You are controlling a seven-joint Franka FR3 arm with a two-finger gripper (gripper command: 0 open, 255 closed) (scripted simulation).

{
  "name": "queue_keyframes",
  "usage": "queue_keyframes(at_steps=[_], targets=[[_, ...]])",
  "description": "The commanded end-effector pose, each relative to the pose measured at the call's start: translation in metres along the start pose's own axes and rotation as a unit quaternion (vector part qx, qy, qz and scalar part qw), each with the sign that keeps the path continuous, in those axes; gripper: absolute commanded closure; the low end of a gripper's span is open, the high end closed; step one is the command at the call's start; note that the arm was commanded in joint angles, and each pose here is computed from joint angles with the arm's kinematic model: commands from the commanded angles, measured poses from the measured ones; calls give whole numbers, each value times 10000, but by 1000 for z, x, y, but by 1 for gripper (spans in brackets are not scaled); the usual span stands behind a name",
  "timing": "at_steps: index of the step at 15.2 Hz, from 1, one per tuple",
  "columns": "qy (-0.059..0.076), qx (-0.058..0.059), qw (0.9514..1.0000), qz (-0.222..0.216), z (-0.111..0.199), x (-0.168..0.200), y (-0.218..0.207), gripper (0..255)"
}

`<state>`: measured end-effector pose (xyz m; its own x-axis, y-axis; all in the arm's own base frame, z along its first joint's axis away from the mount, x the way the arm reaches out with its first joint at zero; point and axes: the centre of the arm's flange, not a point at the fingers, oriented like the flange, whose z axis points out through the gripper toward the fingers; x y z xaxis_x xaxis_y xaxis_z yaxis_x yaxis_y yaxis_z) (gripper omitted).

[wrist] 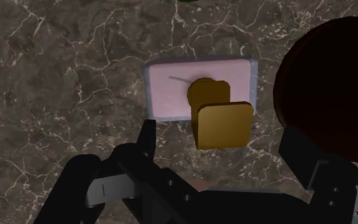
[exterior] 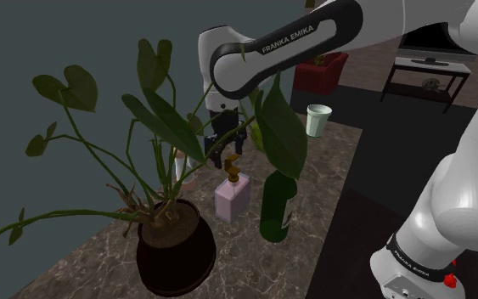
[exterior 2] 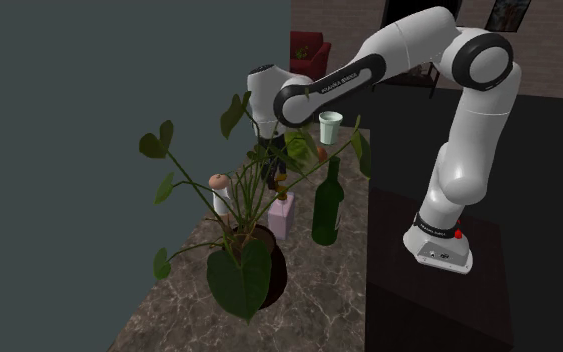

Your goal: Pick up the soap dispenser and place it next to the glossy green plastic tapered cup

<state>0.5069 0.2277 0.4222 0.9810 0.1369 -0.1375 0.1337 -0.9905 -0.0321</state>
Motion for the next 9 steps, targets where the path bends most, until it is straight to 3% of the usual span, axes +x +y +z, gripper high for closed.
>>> queue_keyframes(at_steps=[1,9], targets=[[2,1,10000,1,10,0,0,0],[2,1,10000,1,13,0,0,0]])
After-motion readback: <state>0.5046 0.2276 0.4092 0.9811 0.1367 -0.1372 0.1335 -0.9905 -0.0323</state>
